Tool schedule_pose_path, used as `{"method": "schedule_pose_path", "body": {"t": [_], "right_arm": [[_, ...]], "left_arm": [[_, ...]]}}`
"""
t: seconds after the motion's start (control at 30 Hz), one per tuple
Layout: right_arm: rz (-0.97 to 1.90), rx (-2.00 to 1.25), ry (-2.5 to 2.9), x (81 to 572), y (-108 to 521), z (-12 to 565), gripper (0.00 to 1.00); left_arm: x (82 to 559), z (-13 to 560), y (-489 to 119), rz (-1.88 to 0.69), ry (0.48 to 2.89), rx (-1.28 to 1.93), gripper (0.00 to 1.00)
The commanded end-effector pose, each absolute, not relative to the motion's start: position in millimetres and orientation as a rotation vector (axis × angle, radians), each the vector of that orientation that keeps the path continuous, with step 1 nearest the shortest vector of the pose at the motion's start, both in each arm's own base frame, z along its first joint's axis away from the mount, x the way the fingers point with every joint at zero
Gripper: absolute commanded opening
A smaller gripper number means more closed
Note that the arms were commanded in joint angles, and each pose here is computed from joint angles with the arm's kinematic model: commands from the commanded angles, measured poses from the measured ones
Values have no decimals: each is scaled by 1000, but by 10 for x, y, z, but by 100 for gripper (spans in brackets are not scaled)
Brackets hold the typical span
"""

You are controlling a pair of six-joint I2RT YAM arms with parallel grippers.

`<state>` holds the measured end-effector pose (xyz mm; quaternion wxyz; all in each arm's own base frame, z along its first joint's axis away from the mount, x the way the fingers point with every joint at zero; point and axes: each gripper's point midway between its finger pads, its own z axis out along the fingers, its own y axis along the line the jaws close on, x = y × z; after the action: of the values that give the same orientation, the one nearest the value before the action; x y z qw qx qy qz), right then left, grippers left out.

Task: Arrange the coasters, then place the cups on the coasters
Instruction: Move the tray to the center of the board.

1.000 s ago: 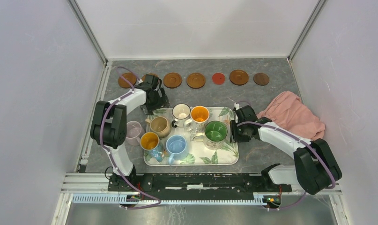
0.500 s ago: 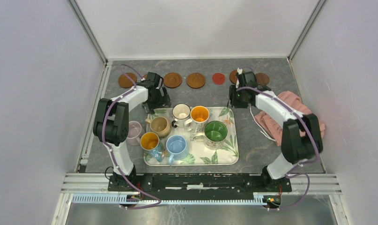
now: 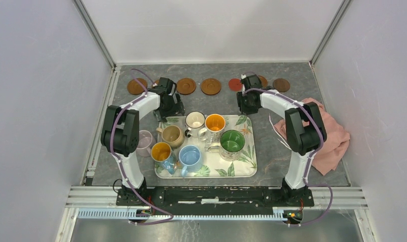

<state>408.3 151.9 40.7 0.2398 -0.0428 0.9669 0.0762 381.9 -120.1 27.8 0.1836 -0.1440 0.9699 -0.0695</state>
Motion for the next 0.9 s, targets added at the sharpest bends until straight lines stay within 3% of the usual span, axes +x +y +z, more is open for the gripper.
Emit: {"method": "schedule_pose_path", "body": {"t": [0.0, 0.4, 0.73, 0.87], "right_arm": [[159, -181, 2672, 3811, 1470, 362, 50], [277, -250, 2724, 3207, 1691, 267, 48], [295, -296, 2699, 3186, 1855, 453, 46], [304, -321, 2735, 2896, 1803, 347, 45]], "left_arm": [[3734, 84, -1260, -190, 2813, -347, 100], [3904, 39, -1182, -144, 2799, -415, 100], [3707, 39, -1093, -125, 2817, -422, 100], [3661, 70, -1106, -148, 2815, -406, 100]]}}
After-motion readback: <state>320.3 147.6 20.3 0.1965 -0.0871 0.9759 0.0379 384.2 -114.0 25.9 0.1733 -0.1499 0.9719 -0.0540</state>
